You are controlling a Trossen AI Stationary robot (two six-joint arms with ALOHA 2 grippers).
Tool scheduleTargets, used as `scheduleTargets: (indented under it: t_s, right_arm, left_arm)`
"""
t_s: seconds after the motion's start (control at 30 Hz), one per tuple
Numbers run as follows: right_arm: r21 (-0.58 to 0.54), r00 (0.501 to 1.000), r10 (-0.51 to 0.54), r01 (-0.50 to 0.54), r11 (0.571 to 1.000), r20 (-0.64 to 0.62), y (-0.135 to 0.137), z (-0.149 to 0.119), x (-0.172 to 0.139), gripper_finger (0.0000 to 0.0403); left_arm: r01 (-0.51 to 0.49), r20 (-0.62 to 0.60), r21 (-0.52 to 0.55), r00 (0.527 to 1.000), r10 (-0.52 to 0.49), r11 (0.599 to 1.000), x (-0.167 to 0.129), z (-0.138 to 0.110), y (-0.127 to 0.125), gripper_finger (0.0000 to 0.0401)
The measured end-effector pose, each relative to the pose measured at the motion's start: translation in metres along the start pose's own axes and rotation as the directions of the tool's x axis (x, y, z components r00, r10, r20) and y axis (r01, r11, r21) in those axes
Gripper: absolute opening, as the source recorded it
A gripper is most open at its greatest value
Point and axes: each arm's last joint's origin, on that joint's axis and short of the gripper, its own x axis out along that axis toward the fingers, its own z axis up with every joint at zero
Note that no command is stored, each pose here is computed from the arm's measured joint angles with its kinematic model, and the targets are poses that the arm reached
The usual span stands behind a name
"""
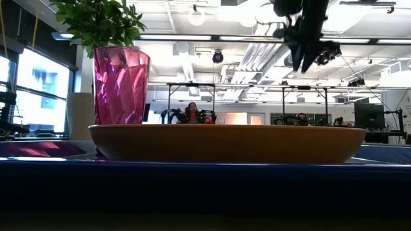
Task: Pick and place plate/cup/fork/spoon on tray
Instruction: Put the light orange fork on the right side of the orange plate
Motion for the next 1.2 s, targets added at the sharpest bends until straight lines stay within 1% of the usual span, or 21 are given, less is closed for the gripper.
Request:
scheduleTargets:
  t_s: [0.07, 0.27, 0.43, 0.6, 0.87, 1.03, 1.2]
  right_arm:
    - [0.003, 1.000, -0.001, 0.001, 1.000, -0.016, -0.001, -0.003, 0.018, 0.0113]
    - [0.071, 0.993, 0.047, -0.040, 0.997, -0.107, -0.009, -0.016, 0.066, 0.0113]
    - [0.112, 0.990, 0.021, -0.005, 0.994, -0.141, -0.019, -0.028, 0.094, 0.0113]
    - [0.130, 0.992, 0.020, -0.004, 0.991, -0.124, -0.025, -0.033, 0.112, 0.0113]
    - [0.128, 0.995, -0.026, 0.037, 0.991, -0.093, -0.031, -0.043, 0.131, 0.0122]
    - [0.189, 0.996, -0.040, 0.055, 0.981, -0.083, -0.036, -0.050, 0.143, 0.0126]
    - [0.227, 0.998, -0.023, 0.035, 0.973, -0.054, -0.038, -0.056, 0.155, 0.0126]
  left_arm:
    - [0.000, 0.000, 0.000, 1.000, 0.000, 1.000, 0.000, 0.000, 0.000, 0.0087]
    - [-0.004, 0.001, 0.000, 1.000, 0.004, 1.000, 0.000, 0.000, 0.000, 0.0087]
    - [-0.025, 0.007, 0.000, 1.000, 0.025, 1.000, 0.000, 0.000, 0.001, 0.0087]
    - [-0.025, 0.007, 0.000, 1.000, 0.025, 1.000, 0.000, 0.000, 0.001, 0.0087]
    - [-0.046, 0.012, 0.000, 0.999, 0.046, 0.999, 0.000, 0.000, 0.001, 0.0087]
    - [-0.072, 0.020, -0.001, 0.997, 0.072, 0.997, 0.000, 0.001, 0.002, 0.0087]
    - [-0.073, 0.019, -0.001, 0.997, 0.073, 0.997, 0.000, 0.001, 0.002, 0.0087]
